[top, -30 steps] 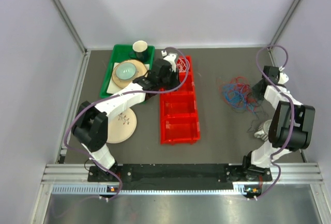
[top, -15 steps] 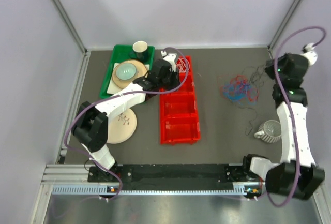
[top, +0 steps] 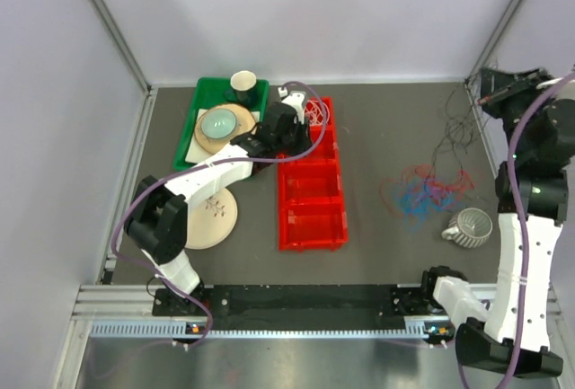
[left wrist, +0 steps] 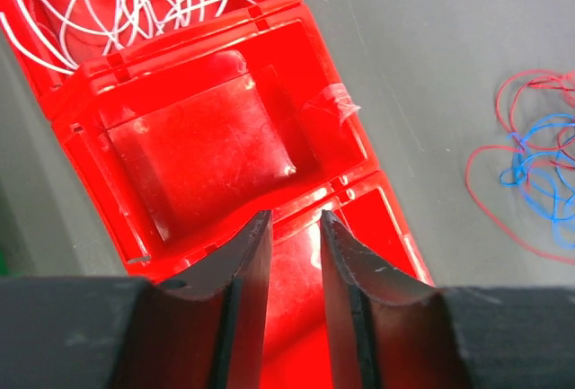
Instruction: Untangle the cables
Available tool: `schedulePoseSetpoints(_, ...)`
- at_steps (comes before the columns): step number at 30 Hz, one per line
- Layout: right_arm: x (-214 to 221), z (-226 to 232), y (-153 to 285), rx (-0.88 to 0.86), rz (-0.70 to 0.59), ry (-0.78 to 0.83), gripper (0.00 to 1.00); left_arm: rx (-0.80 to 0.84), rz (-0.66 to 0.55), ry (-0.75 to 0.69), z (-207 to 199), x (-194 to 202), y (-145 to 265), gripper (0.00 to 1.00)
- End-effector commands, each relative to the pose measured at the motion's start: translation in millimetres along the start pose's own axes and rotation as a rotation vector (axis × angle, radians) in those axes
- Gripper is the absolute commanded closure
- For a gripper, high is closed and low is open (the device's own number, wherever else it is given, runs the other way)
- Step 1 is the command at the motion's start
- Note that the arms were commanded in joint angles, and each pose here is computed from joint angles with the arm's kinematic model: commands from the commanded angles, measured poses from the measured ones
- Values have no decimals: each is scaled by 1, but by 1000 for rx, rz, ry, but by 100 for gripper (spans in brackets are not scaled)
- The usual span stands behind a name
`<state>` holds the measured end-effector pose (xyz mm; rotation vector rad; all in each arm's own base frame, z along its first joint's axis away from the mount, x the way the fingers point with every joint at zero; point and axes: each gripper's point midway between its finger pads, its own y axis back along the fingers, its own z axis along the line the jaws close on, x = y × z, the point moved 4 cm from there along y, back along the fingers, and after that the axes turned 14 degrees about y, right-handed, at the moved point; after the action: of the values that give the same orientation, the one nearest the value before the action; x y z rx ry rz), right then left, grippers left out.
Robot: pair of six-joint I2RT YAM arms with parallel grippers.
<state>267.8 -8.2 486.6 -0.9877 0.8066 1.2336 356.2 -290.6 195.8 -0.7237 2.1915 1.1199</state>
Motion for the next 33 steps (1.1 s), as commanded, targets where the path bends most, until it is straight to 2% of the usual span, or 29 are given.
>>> schedulePoseSetpoints(1,94,-41,-26,93,262,-43,100,145,-99,-18,-34,-34,26,60)
schedulePoseSetpoints(2,121,-54,-27,129,326,-54,100,164,-105,-22,-37,-35,29,57)
schedulePoseSetpoints(4,149,-64,-32,152,389,-71,100,225,-126,-34,-47,-42,37,48)
schedulePoseSetpoints(6,158,-62,-34,137,416,-91,100,257,-147,-45,-54,-47,42,45)
schedulePoseSetpoints(9,134,-42,-45,79,370,-85,100,290,-156,-55,-60,-52,46,41)
schedulePoseSetpoints(12,83,3,-52,-66,284,-104,100,376,-168,-62,-73,-55,51,36)
schedulePoseSetpoints(13,50,29,-49,-146,217,-105,100,412,-182,-68,-79,-59,53,34)
schedulePoseSetpoints(16,-4,74,-32,-276,99,-88,100,545,-182,-86,-98,-61,63,29)
schedulePoseSetpoints(17,-13,79,-28,-285,72,-86,100,614,-152,-84,-104,-54,66,27)
schedulePoseSetpoints(19,-25,85,-26,-306,46,-91,100,713,-166,-88,-114,-52,76,24)
schedulePoseSetpoints(21,-23,85,-28,-306,54,-101,100,857,-218,-80,-128,-54,90,21)
schedulePoseSetpoints(24,-11,82,-31,-305,89,-119,100,967,-303,-59,-137,-62,102,17)
schedulePoseSetpoints(29,12,78,-35,-310,143,-154,100,1056,-307,-44,-153,-68,103,16)
schedulePoseSetpoints(33,22,77,-37,-319,169,-180,100,1104,-303,-81,-169,-58,93,16)
